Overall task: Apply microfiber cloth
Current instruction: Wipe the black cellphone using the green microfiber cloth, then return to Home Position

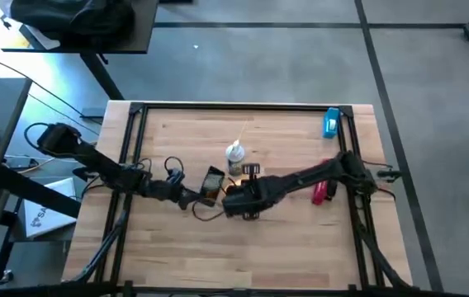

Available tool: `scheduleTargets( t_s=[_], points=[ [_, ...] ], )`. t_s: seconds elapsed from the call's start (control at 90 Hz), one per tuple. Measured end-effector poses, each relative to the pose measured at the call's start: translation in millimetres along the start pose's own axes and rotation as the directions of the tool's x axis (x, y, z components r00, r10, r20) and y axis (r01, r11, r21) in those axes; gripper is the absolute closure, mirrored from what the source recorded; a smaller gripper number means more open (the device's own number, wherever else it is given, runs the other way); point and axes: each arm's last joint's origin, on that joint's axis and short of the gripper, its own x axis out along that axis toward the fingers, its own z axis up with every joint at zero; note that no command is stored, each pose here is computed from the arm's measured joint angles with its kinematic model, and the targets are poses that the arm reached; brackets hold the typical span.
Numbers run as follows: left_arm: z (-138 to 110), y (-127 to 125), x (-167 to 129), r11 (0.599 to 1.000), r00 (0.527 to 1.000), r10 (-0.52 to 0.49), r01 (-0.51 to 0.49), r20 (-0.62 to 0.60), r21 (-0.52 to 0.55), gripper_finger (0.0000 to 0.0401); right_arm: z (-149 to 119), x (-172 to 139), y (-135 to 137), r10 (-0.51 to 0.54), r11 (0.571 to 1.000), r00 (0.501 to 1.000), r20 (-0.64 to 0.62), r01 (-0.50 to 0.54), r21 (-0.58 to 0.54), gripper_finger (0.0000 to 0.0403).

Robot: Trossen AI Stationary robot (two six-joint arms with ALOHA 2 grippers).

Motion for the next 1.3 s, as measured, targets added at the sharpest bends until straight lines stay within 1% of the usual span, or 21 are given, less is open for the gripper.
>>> scheduleTargets(
  t_s=[0.078, 0.178, 0.256, 0.322, 0.433, 0.533, 0.656, 0.722, 0.756, 0.789, 0.867, 0.9, 0.944, 1.011, 1.067, 1.189, 1.244, 1.3],
  points=[
    [5, 2, -3, 0.999, 1.0, 0.017, -0.017, 0.01, 0.042, 0.0261, -8, 22, 4, 0.024, 1.0, 0.999, -0.026, -0.025, -0.016, 0.0403],
    [13, 3, -11, 0.994, 0.999, 0.029, -0.032, 0.031, 0.1, 0.0261, -19, 43, 9, 0.017, 1.0, 0.999, -0.044, -0.018, -0.025, 0.0403],
    [19, 4, -17, 0.985, 0.998, 0.032, -0.041, 0.052, 0.169, 0.0262, -24, 50, 10, 0.017, 0.999, 0.999, -0.03, -0.018, -0.032, 0.0403],
    [26, 2, -23, 0.972, 0.996, 0.007, -0.028, 0.086, 0.235, 0.0263, -25, 49, 9, 0.022, 0.999, 1.0, 0.019, -0.021, -0.032, 0.0403],
    [37, -3, -33, 0.932, 0.987, -0.056, -0.002, 0.149, 0.362, 0.0263, -26, 40, 2, 0.039, 0.999, 0.993, 0.109, -0.037, -0.022, 0.0402],
    [45, -6, -43, 0.889, 0.972, -0.098, -0.012, 0.214, 0.459, 0.0263, -32, 33, -12, 0.081, 0.996, 0.983, 0.162, -0.085, 0.016, 0.0395],
    [52, -9, -54, 0.838, 0.949, -0.15, -0.027, 0.277, 0.545, 0.0264, -48, 33, -28, 0.168, 0.978, 0.95, 0.263, -0.195, 0.077, 0.037],
    [56, -10, -60, 0.819, 0.934, -0.172, -0.042, 0.314, 0.572, 0.0264, -58, 36, -34, 0.177, 0.966, 0.927, 0.331, -0.228, 0.12, 0.0349],
    [57, -11, -63, 0.815, 0.925, -0.179, -0.052, 0.335, 0.578, 0.0264, -63, 36, -38, 0.177, 0.958, 0.91, 0.376, -0.247, 0.146, 0.0338],
    [59, -11, -66, 0.811, 0.915, -0.181, -0.068, 0.36, 0.581, 0.0264, -66, 35, -42, 0.182, 0.947, 0.882, 0.434, -0.276, 0.166, 0.0327],
    [63, -11, -72, 0.808, 0.888, -0.176, -0.117, 0.426, 0.578, 0.0264, -73, 34, -51, 0.173, 0.914, 0.796, 0.58, -0.349, 0.206, 0.0299],
    [64, -11, -75, 0.806, 0.874, -0.166, -0.146, 0.456, 0.574, 0.0264, -78, 36, -53, 0.159, 0.905, 0.772, 0.615, -0.363, 0.221, 0.0287],
    [66, -11, -78, 0.805, 0.855, -0.153, -0.183, 0.496, 0.564, 0.0264, -86, 39, -57, 0.14, 0.897, 0.759, 0.636, -0.369, 0.243, 0.0272],
    [69, -11, -84, 0.803, 0.823, -0.14, -0.231, 0.551, 0.549, 0.0264, -102, 44, -61, 0.121, 0.885, 0.761, 0.637, -0.374, 0.278, 0.025],
    [72, -11, -90, 0.802, 0.796, -0.144, -0.254, 0.587, 0.54, 0.0264, -114, 44, -66, 0.092, 0.87, 0.737, 0.67, -0.387, 0.306, 0.0234],
    [74, -11, -100, 0.788, 0.771, -0.187, -0.252, 0.609, 0.561, 0.0264, -144, 36, -75, -0.011, 0.843, 0.595, 0.804, -0.426, 0.327, 0.0215],
    [75, -12, -104, 0.779, 0.765, -0.216, -0.24, 0.607, 0.579, 0.0264, -162, 37, -77, -0.05, 0.834, 0.555, 0.831, -0.434, 0.341, 0.0214],
    [75, -12, -106, 0.767, 0.759, -0.236, -0.237, 0.607, 0.596, 0.0264, -182, 38, -80, -0.087, 0.816, 0.522, 0.848, -0.451, 0.361, 0.0215]
  ],
)
